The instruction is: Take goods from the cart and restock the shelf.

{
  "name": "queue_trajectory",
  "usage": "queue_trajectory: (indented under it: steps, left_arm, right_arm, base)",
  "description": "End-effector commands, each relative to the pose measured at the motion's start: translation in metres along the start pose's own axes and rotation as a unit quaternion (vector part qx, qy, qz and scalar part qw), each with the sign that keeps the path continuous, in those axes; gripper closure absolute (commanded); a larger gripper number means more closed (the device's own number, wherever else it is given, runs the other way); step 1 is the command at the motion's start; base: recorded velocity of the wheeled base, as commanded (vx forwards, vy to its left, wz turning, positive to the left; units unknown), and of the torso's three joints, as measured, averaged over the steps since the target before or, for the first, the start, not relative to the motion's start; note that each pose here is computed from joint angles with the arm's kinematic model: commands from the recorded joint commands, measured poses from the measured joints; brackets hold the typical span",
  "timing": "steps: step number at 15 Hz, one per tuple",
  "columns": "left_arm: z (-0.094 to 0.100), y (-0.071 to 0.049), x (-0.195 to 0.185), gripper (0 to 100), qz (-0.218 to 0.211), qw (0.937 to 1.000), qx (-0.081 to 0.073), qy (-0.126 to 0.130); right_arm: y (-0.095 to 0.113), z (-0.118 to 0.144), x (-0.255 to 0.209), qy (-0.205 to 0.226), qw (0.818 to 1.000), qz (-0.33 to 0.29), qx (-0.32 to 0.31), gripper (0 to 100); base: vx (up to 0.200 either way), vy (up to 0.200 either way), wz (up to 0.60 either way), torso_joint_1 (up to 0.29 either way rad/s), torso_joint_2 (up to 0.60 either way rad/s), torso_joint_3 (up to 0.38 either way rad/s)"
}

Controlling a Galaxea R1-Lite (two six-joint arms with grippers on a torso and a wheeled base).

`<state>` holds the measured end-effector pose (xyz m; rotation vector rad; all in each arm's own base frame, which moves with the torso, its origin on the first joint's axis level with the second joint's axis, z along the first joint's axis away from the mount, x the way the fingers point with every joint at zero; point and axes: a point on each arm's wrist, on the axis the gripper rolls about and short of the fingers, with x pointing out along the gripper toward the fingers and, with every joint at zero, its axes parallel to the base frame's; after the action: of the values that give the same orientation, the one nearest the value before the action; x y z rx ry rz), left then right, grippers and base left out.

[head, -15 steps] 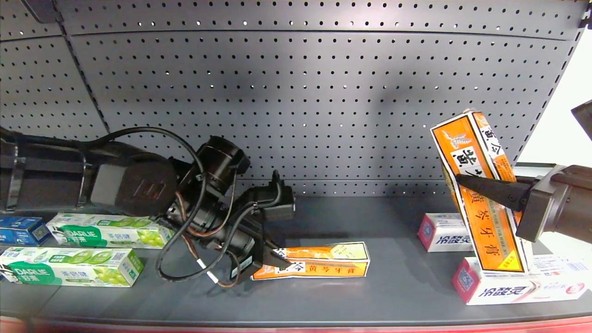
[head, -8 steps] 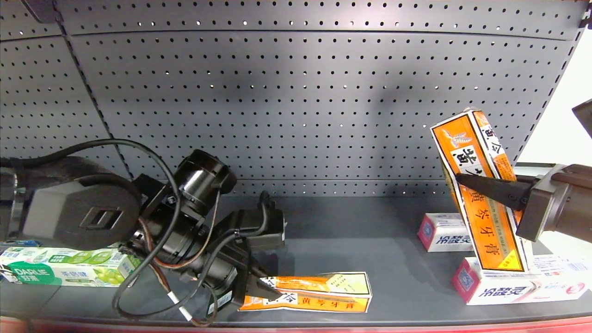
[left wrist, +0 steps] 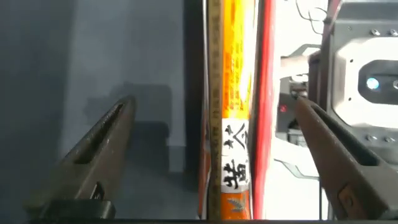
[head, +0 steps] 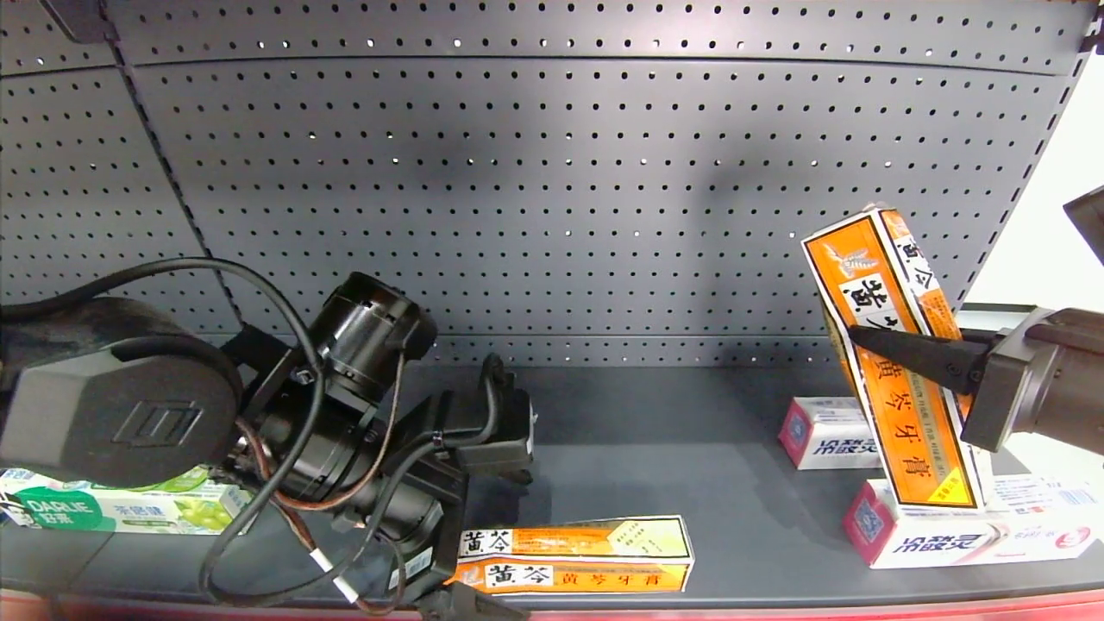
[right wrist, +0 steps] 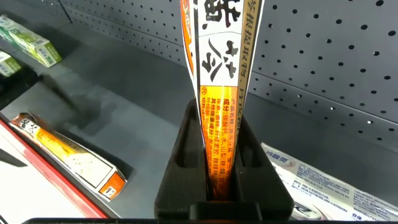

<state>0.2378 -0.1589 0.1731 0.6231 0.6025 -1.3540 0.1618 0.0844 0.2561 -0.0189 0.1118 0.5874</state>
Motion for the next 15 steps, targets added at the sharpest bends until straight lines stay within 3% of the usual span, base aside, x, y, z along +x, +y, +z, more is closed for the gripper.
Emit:
queue_trajectory:
  steps: [1,3,5,7,8,9,12,15]
  left_arm:
    - [0.001,0.0,-0.002,0,0.003,1.0,0.003,-0.003]
    - [0.012,-0.001,-0.015,0,0.031,0.9989,0.019,-0.029]
    - [0.015,-0.004,-0.027,0,0.044,0.998,0.02,-0.04]
    - [0.018,-0.012,-0.043,0,0.062,0.9964,-0.004,-0.058]
    - [0.018,-0.012,-0.044,0,0.063,0.9962,-0.006,-0.059]
    - [0.021,-0.017,-0.056,0,0.087,0.9932,-0.009,-0.077]
    - [0.019,-0.019,-0.061,0,0.143,0.9872,-0.008,-0.07]
    - [0.017,-0.033,-0.077,0,0.186,0.9785,-0.033,-0.083]
  right_arm:
    - [0.0,0.0,0.0,0.001,1.0,0.0,0.0,100]
    - [0.0,-0.001,0.001,0.002,1.0,0.0,0.0,100]
    - [0.0,0.0,0.001,0.001,1.0,0.0,0.0,100]
    - [0.0,0.0,0.001,0.001,1.0,0.0,0.0,100]
    - [0.0,0.0,0.001,0.001,1.0,0.0,0.0,100]
    - [0.0,-0.001,0.002,0.002,1.0,0.0,0.0,100]
    - [0.0,-0.001,0.005,0.006,1.0,0.0,0.001,100]
    - [0.0,0.004,0.009,0.002,1.0,0.004,-0.001,100]
  base:
    - [0.0,0.0,0.0,0.0,0.0,0.0]
    - [0.0,0.0,0.0,0.0,0.0,0.0]
    - [0.0,0.0,0.0,0.0,0.0,0.0]
    - [0.0,0.0,0.0,0.0,0.0,0.0]
    - [0.0,0.0,0.0,0.0,0.0,0.0]
    - [0.0,0.0,0.0,0.0,0.0,0.0]
    - [0.0,0.0,0.0,0.0,0.0,0.0]
    - [0.0,0.0,0.0,0.0,0.0,0.0]
